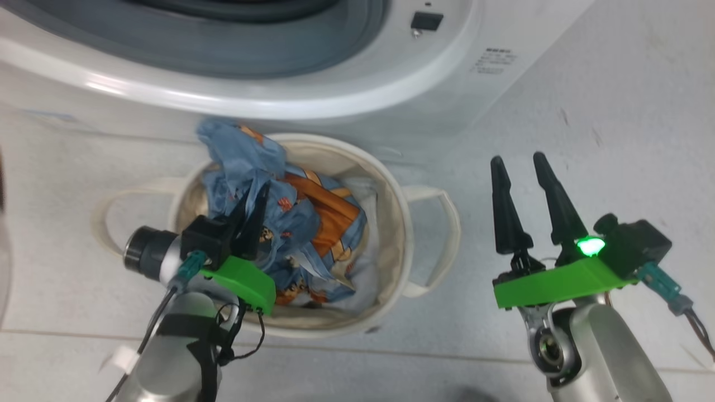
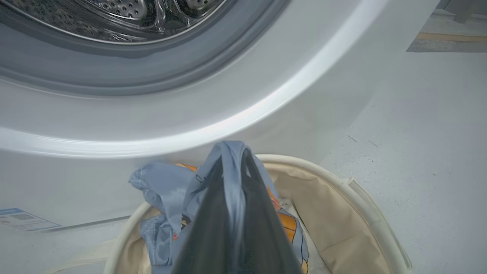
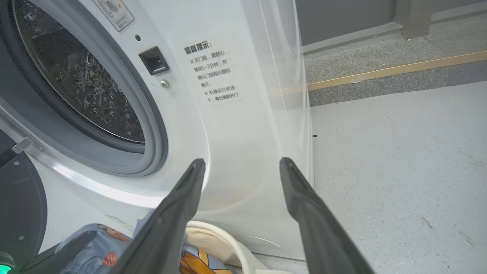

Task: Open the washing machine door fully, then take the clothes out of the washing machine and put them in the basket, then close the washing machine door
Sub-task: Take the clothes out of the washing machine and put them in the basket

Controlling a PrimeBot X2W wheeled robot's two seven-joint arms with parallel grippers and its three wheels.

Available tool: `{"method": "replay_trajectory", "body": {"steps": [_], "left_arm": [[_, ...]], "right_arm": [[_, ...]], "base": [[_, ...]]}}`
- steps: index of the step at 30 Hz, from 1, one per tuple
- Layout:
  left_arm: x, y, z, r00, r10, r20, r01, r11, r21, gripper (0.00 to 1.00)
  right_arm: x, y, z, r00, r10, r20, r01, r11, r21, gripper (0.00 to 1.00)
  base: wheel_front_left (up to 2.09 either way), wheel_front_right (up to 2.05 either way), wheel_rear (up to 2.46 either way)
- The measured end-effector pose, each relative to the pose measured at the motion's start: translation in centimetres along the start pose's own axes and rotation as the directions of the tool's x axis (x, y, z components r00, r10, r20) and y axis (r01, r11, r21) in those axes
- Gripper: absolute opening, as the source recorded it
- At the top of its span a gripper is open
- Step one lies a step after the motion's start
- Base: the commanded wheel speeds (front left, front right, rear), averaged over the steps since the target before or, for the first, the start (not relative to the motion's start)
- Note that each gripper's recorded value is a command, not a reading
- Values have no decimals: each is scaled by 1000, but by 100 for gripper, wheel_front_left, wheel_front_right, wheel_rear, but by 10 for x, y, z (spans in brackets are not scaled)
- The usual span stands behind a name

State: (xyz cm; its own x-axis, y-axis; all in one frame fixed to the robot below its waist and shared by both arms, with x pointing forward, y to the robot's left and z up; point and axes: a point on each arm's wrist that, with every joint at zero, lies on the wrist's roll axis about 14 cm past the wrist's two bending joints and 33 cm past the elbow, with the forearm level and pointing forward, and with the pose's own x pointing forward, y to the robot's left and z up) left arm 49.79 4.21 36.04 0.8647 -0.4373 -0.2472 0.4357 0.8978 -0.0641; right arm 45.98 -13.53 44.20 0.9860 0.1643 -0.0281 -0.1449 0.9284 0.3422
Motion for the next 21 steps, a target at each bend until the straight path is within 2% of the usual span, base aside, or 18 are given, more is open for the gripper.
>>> {"method": "replay_trajectory", "body": {"steps": [5, 14, 16, 17, 18, 19, 20, 21], "left_arm": [[14, -7, -45, 992, -30, -121, 29, 1000, -12, 0], [27, -4, -96, 967, -30, -253, 28, 1000, -10, 2], [25, -1, -103, 961, -19, -276, 19, 1000, -3, 10], [24, 1, -105, 960, -14, -281, 15, 1000, 0, 21], [24, 2, -105, 959, -7, -282, 8, 1000, 4, 48], [24, 3, -104, 960, -3, -280, 5, 1000, 4, 95], [23, 5, -102, 961, 2, -276, 0, 1000, 6, 100], [23, 7, -100, 962, 9, -272, -7, 1000, 10, 100]], "right_arm": [[6, -14, -9, 999, -29, -16, 29, 1000, -5, 100], [7, -34, -22, 996, -74, -47, 73, 997, -20, 100], [9, -35, -22, 996, -75, -46, 74, 997, -22, 100], [9, -35, -22, 996, -74, -45, 73, 997, -22, 100], [9, -34, -22, 996, -73, -46, 72, 997, -21, 100], [10, -34, -22, 996, -71, -45, 70, 997, -20, 100], [11, -33, -22, 997, -68, -44, 67, 998, -18, 100], [11, -31, -22, 997, -64, -43, 63, 998, -18, 100]], "base": [[0, 0, 0], [0, 0, 0], [0, 0, 0], [0, 0, 0], [0, 0, 0], [0, 0, 0], [0, 0, 0], [0, 0, 0]]}}
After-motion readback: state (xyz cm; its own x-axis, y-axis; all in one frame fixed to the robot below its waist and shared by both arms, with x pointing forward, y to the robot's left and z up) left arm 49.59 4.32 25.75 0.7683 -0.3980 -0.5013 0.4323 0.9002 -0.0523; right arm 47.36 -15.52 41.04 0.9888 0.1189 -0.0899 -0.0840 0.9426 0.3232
